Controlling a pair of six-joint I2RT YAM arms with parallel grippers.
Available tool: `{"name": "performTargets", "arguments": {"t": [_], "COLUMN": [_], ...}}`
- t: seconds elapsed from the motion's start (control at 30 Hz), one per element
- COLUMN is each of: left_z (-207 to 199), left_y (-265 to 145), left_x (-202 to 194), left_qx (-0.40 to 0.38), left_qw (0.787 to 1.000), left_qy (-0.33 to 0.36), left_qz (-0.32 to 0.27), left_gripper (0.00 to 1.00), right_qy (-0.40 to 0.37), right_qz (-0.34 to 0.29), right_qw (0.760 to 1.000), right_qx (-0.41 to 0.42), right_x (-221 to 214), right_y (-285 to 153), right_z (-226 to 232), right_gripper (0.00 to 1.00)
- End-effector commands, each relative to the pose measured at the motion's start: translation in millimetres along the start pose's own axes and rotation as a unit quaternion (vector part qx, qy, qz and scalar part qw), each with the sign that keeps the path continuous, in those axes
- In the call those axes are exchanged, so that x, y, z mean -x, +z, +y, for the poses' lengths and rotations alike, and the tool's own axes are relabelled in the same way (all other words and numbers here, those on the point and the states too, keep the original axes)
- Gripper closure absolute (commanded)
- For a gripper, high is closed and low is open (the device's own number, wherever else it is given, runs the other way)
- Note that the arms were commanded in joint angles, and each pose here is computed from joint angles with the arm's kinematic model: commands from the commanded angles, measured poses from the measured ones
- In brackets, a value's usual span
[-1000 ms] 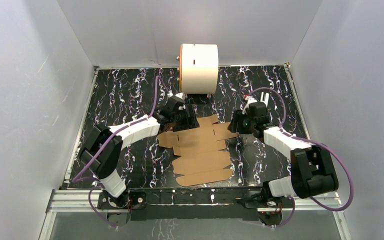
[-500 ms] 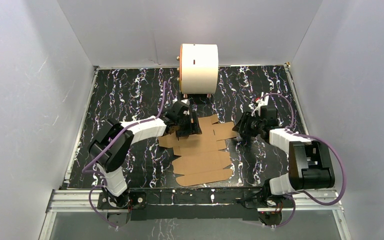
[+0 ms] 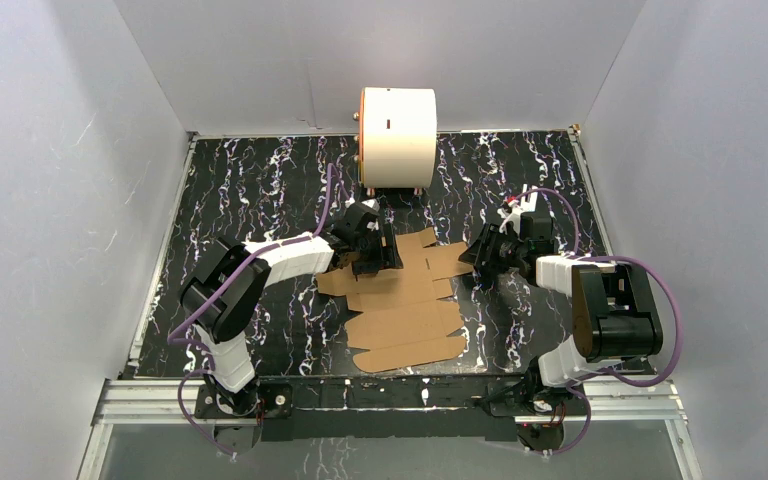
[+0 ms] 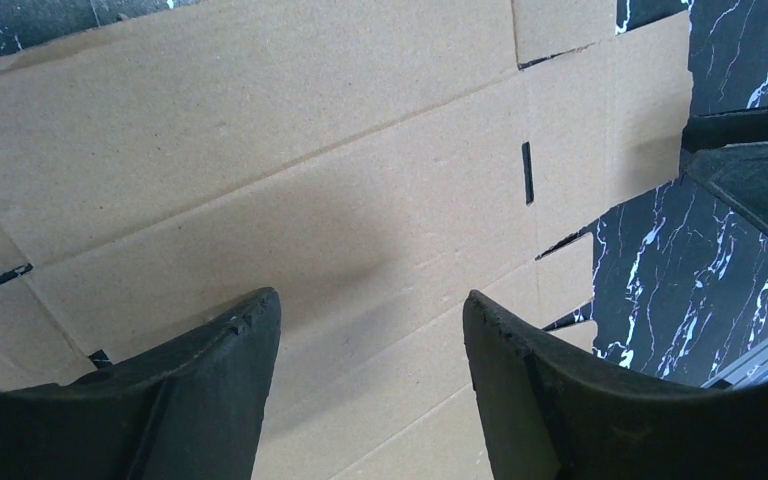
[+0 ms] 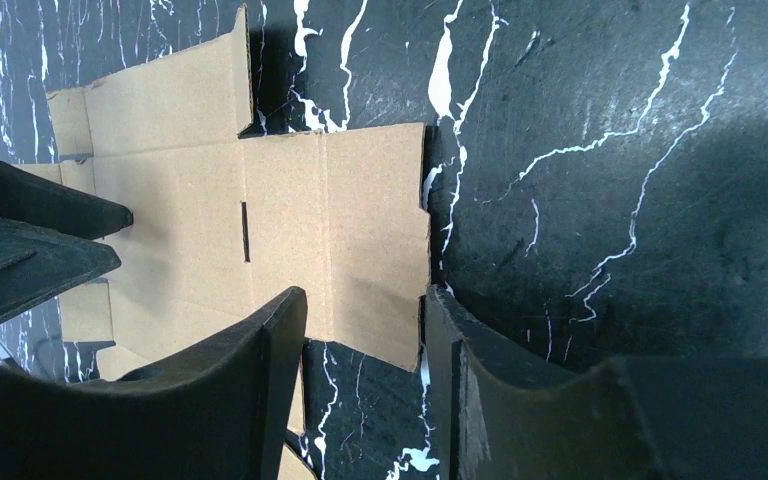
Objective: Fold the paper box
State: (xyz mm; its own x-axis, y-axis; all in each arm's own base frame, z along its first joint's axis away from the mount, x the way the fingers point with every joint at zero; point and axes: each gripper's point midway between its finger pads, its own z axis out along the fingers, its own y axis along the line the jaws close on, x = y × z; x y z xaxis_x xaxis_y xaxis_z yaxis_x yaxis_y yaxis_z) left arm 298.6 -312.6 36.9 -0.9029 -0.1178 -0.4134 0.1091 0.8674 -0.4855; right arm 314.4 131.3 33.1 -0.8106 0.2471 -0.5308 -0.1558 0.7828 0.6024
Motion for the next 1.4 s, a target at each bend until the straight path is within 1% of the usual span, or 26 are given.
{"name": "performTargets", "arguments": {"t": [0.0, 0.1, 0.27, 0.5, 0.67, 0.77, 0.87, 1.13, 1.37], "left_z": [12, 16, 20, 20, 22, 23, 23, 25, 24], "left_y": [4, 5, 8, 10, 10, 9, 10, 10, 10], "left_x": [-14, -18, -19, -18, -19, -19, -19, -21, -21], "left_qx": [0.013, 0.019, 0.023, 0.021, 0.024, 0.025, 0.024, 0.025, 0.023], "left_qw": [1.000, 1.000, 1.000, 1.000, 1.000, 1.000, 1.000, 1.000, 1.000], "left_qy": [-0.004, -0.006, -0.007, -0.009, -0.010, -0.011, -0.011, -0.014, -0.018], "left_qz": [0.018, 0.022, 0.019, 0.013, 0.010, 0.009, 0.008, 0.009, 0.007], "left_gripper": [0.36, 0.36, 0.36, 0.36, 0.36, 0.36, 0.36, 0.37, 0.37], "right_qy": [0.000, -0.010, -0.033, -0.077, -0.118, -0.144, -0.170, -0.238, -0.283], "right_qz": [0.021, 0.025, 0.018, 0.017, 0.013, 0.011, 0.008, 0.005, -0.003], "right_qw": [0.999, 0.998, 0.997, 0.996, 0.992, 0.986, 0.979, 0.953, 0.936], "right_qx": [0.043, 0.058, 0.064, 0.036, -0.028, -0.079, -0.112, -0.186, -0.212], "right_x": [-11, -9, 0, 3, 6, 8, 11, 8, 12], "right_y": [2, 0, -8, -11, -9, -11, -13, -10, -9], "right_z": [11, 18, 27, 35, 37, 33, 33, 38, 62], "right_gripper": [0.46, 0.48, 0.62, 0.72, 0.73, 0.76, 0.78, 0.81, 0.81]}}
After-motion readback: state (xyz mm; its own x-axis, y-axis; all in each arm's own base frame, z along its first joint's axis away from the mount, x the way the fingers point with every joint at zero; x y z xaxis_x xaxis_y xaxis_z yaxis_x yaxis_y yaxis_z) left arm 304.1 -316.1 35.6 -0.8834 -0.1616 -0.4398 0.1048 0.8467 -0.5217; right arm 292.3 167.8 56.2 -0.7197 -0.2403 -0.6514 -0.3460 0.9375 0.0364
